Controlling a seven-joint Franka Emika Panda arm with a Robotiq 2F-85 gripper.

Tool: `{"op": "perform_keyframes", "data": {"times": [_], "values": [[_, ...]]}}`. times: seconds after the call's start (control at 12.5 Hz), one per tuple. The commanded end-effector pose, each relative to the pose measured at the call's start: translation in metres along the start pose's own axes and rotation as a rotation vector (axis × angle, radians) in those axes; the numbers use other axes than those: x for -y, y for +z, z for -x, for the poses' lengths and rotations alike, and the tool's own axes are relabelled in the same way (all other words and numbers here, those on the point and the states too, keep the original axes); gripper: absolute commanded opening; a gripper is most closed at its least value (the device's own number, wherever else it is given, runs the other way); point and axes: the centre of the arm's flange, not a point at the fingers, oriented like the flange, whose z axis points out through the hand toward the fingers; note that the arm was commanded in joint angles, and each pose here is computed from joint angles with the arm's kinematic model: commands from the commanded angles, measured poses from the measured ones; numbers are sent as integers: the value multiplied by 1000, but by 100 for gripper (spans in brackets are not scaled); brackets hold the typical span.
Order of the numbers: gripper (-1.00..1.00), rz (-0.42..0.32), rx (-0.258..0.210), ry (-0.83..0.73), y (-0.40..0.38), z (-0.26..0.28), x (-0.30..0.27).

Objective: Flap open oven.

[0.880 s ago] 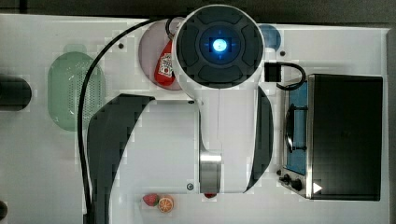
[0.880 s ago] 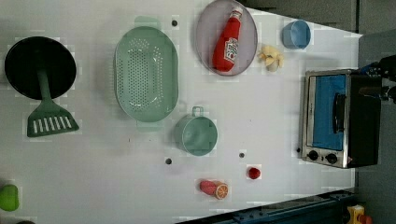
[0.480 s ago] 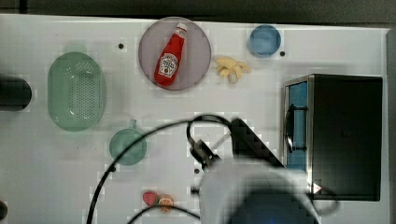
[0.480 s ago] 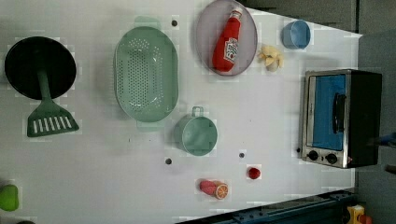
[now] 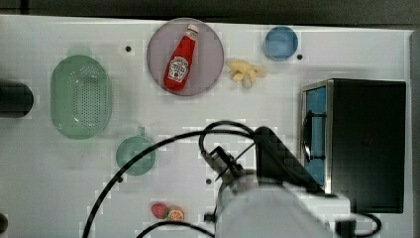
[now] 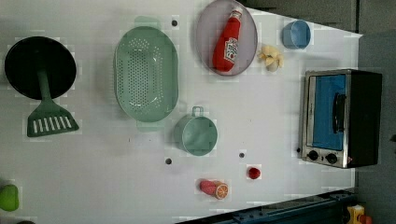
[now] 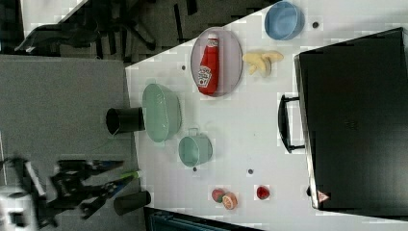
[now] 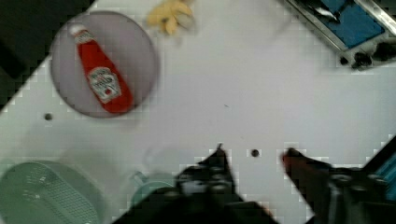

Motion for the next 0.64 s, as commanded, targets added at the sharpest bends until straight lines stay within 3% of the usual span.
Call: {"op": "perform_keyframes", "data": {"times": [0.08,0.32,0.64], "values": [[-56,79,77,96,44,-16,-2],[-65,111,130,85,74,-37,-11],[-65,113,178,-72,116,-73,-28]]}}
